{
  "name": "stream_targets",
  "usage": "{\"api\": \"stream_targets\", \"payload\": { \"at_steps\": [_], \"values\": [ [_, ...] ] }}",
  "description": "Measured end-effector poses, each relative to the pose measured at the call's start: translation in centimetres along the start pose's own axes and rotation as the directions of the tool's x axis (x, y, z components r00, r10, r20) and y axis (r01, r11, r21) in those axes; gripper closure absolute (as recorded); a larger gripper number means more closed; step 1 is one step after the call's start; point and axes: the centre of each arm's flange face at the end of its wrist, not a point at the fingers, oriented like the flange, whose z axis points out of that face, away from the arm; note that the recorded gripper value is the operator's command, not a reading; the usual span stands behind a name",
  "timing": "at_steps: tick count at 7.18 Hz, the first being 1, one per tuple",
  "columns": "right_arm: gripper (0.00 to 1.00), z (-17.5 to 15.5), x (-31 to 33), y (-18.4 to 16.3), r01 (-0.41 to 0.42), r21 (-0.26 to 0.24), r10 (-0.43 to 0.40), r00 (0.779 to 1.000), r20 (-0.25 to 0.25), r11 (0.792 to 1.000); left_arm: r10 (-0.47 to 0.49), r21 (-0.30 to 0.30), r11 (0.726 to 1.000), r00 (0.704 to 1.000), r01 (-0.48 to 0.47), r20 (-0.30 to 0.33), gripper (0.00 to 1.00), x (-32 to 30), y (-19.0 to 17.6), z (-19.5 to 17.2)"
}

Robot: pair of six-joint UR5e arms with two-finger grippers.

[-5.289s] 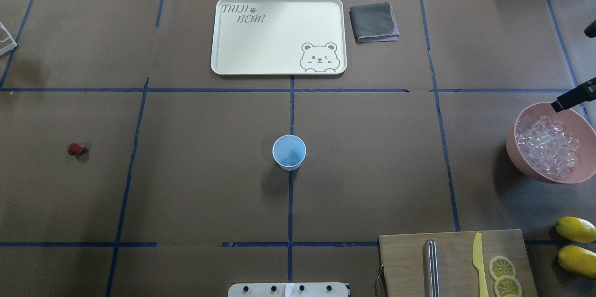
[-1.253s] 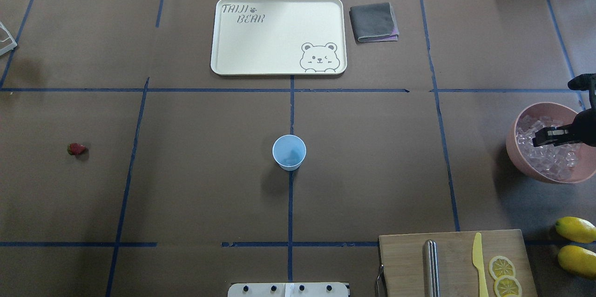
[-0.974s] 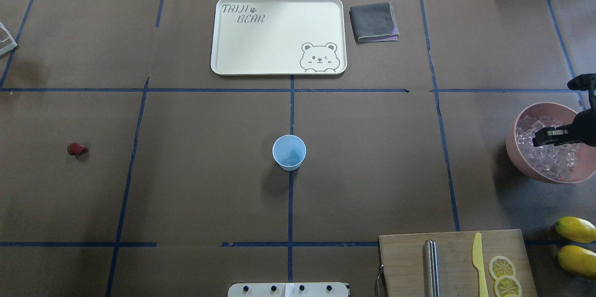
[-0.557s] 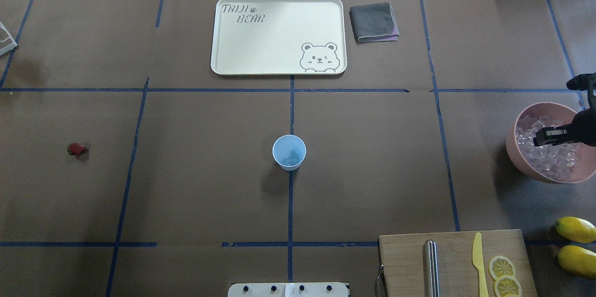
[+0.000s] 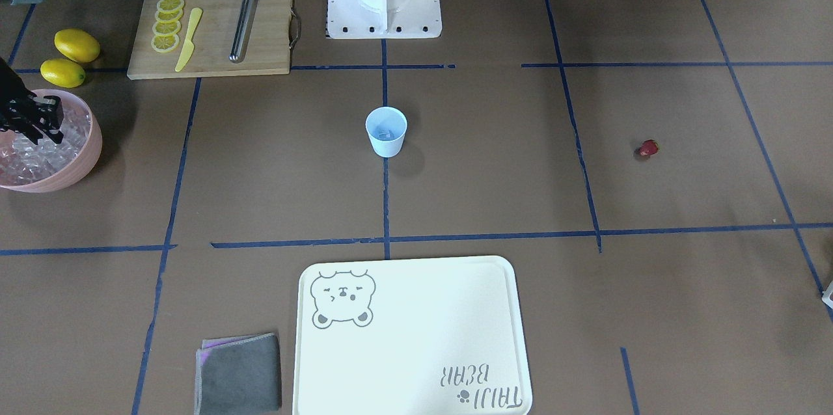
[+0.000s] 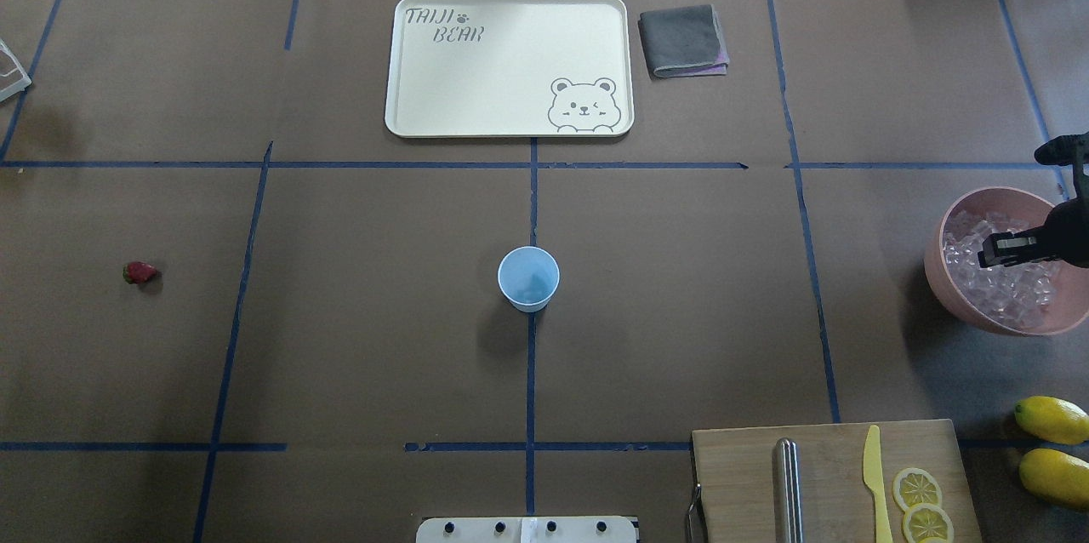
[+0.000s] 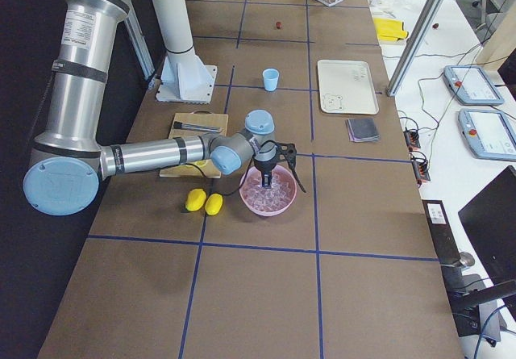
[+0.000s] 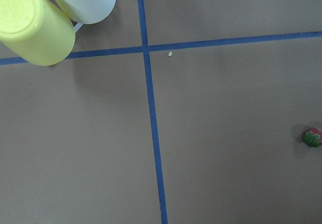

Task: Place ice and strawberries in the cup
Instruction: 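Lower the right gripper into the bowl and grasp another ice cube, then carry the ice cube with the right gripper over the blue cup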

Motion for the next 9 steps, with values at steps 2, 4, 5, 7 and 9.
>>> {"api": "stream_targets", "payload": {
  "at_steps": [2, 4, 5, 7, 9],
  "values": [
    [0.97, -0.3, -0.1, 0.0, 0.003, 0.006, -0.003, 1.0, 0.004, 1.0, 0.0, 0.0, 1.0, 1.0, 0.0, 0.0, 0.0, 0.0, 0.0, 0.0],
    [0.97, -2.1, -1.4, -0.2, 0.014, 0.022, -0.015, 0.999, 0.029, 1.0, 0.001, 0.001, 1.0, 1.0, -0.001, 0.0, 0.0, 0.0, 0.0, 0.0],
    [0.97, -3.8, -2.5, -0.3, 0.014, 0.03, -0.016, 0.999, 0.037, 0.999, 0.0, 0.0, 1.0, 1.0, 0.0, 0.0, 0.0, 0.0, 0.0, 0.0],
    [0.97, -7.6, -6.7, -1.6, 0.014, 0.032, -0.015, 0.999, 0.04, 0.999, -0.003, -0.002, 1.0, 1.0, 0.003, 0.0, 0.0, -0.1, 0.0, 0.1],
    [0.97, -9.7, -14.8, -4.7, 0.052, 0.02, -0.053, 0.997, 0.058, 0.998, -0.003, -0.002, 1.0, 1.0, 0.003, 0.0, 0.0, -0.1, 0.0, 0.1]
  ]
}}
